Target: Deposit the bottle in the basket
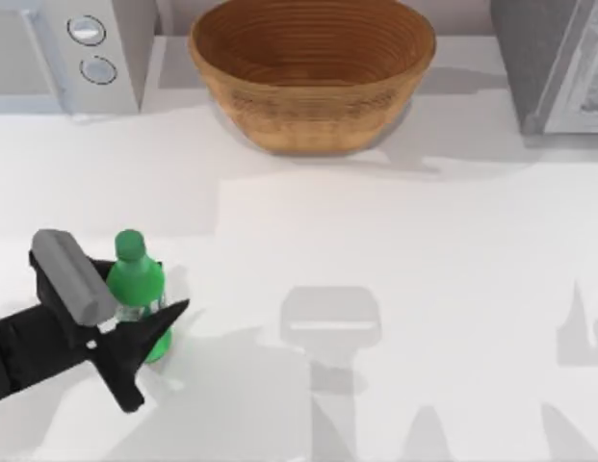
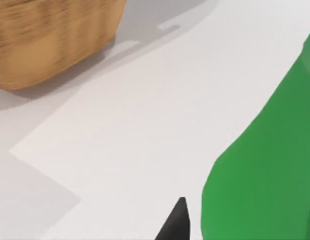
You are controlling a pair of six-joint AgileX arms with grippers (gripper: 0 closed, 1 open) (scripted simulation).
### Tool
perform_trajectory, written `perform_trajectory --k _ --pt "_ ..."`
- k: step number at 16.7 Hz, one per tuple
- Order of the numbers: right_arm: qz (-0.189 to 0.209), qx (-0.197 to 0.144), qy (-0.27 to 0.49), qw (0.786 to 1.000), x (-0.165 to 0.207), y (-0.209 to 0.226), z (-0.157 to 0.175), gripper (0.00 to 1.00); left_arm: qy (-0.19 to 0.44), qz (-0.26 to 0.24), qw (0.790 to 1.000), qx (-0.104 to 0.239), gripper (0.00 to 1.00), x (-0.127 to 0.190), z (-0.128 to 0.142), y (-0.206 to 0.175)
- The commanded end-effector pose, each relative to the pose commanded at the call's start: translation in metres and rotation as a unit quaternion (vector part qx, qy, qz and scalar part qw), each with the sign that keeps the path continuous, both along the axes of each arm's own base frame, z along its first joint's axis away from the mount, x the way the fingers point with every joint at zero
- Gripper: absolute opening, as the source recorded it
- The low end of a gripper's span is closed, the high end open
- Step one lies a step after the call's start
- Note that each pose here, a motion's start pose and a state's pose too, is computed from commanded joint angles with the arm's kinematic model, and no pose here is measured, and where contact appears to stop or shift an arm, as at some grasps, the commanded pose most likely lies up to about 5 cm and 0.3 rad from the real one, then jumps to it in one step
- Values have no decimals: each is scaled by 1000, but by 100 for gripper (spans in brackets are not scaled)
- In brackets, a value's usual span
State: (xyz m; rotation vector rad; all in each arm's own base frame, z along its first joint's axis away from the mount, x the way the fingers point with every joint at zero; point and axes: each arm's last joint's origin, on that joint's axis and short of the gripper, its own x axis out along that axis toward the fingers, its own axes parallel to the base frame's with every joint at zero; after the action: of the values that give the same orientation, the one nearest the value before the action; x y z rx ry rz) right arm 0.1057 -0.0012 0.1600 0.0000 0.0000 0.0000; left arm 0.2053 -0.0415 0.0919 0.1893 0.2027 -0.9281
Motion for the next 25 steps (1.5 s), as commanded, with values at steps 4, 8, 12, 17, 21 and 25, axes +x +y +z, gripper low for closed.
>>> perform_trajectory --k 4,8,12,17,21,25 --pt "0 0 0 1000 0 0 0 100 74 8 997 7 0 -13 0 22" --pt "0 0 0 1000 0 0 0 100 76 29 997 6 0 -23 12 45" --pt "0 0 0 1000 0 0 0 100 61 22 998 -5 0 -33 32 59" --pt "0 0 0 1000 0 0 0 100 64 1 997 -47 0 -69 57 65" --pt "0 0 0 1000 0 0 0 100 33 27 997 -58 0 -99 71 67" --pt "0 0 0 1000 0 0 0 100 11 65 997 -46 0 -113 79 69"
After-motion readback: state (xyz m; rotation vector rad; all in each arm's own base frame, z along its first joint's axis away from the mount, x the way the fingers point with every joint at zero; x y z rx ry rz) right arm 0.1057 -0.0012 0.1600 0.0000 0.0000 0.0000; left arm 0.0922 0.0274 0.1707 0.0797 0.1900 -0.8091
